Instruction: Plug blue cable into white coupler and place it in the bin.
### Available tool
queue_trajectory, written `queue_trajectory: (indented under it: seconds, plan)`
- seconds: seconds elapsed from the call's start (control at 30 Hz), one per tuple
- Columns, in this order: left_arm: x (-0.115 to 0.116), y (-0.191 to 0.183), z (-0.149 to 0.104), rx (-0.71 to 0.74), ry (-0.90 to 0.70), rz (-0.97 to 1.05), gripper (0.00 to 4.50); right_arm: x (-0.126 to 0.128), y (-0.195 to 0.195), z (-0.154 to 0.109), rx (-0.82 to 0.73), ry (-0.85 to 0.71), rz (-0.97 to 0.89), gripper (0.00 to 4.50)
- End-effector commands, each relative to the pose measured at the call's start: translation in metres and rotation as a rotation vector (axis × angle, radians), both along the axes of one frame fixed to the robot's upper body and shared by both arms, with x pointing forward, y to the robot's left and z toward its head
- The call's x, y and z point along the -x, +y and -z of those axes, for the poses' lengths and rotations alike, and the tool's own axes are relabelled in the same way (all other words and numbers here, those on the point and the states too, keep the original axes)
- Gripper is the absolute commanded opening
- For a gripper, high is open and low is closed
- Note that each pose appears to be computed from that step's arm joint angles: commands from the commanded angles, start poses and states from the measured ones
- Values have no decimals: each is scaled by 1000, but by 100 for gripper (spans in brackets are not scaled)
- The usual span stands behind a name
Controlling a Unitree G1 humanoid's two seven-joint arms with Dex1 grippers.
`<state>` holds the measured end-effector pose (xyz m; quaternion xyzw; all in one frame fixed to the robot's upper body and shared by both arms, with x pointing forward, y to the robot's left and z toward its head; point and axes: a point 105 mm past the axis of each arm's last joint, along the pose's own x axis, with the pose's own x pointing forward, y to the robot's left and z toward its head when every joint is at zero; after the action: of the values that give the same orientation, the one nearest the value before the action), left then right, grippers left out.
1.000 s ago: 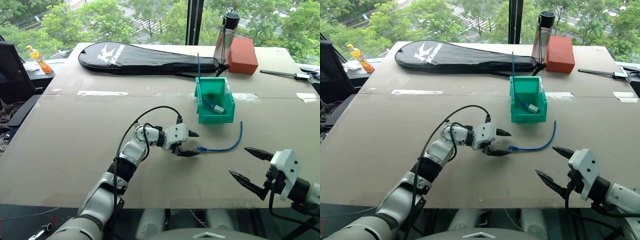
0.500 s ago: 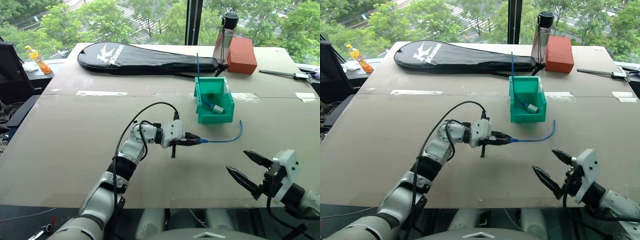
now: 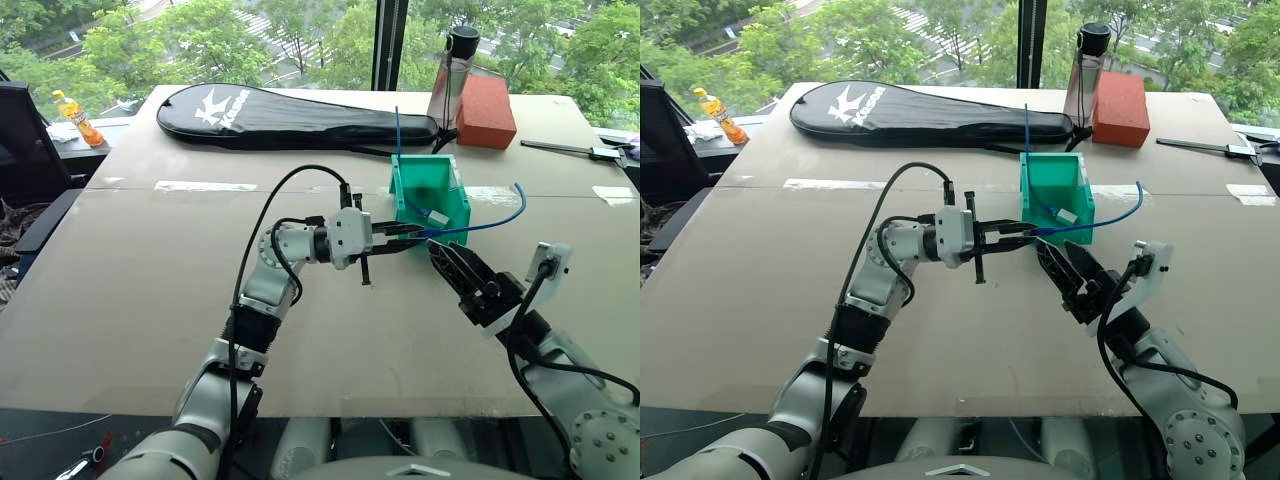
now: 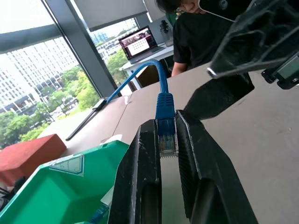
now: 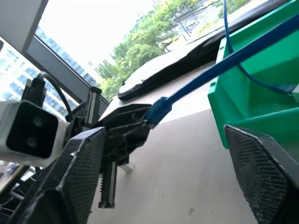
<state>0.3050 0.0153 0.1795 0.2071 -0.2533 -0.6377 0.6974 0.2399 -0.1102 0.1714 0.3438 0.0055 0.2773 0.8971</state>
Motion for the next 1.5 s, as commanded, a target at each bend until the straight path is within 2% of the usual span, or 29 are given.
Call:
queue_trajectory:
  seconds: [0.03, 0.27, 0.3, 0.33, 0.53, 0.57, 0.73, 0.8, 0.9, 1.0, 1.1, 1.27, 1.4, 1.5]
  plan:
    - [4, -1, -13, 47, -66, 5, 0, -1, 4, -11, -68, -19, -6, 387]
    - [9, -2, -11, 57, -76, 18, 0, -7, 8, -19, -122, -38, -21, 387]
    - [10, -2, -11, 58, -75, 18, 0, -7, 8, -20, -126, -39, -21, 330]
    - [10, -2, -11, 58, -75, 17, 0, -8, 8, -20, -125, -39, -22, 303]
    - [10, -2, -11, 60, -72, 18, 0, -8, 12, -18, -124, -36, -42, 28]
    - [11, -1, -11, 60, -72, 18, 0, -8, 12, -18, -122, -36, -44, 13]
    - [9, 0, -11, 65, -52, 7, 0, -8, 15, -17, -109, -40, -64, 13]
    - [8, 3, -11, 77, 4, 3, 0, -8, 15, -17, -108, -42, -65, 13]
    - [1, 15, -12, 114, 124, -51, 137, -10, 14, -18, -103, -52, -69, 0]
    - [-14, 48, -9, 145, 232, -203, 280, -12, 11, -18, -94, -59, -74, 0]
    - [-26, 93, -6, 179, 311, -389, 383, -15, 8, -16, -80, -60, -83, 0]
    - [-28, 165, 4, 138, 409, -592, 383, -22, 6, -13, -61, -57, -114, 0]
    - [-16, 200, 25, -11, 482, -614, 383, -26, 9, -10, -47, -56, -154, 0]
    - [-20, 222, 37, -114, 492, -641, 383, -28, 11, -9, -44, -54, -181, 0]
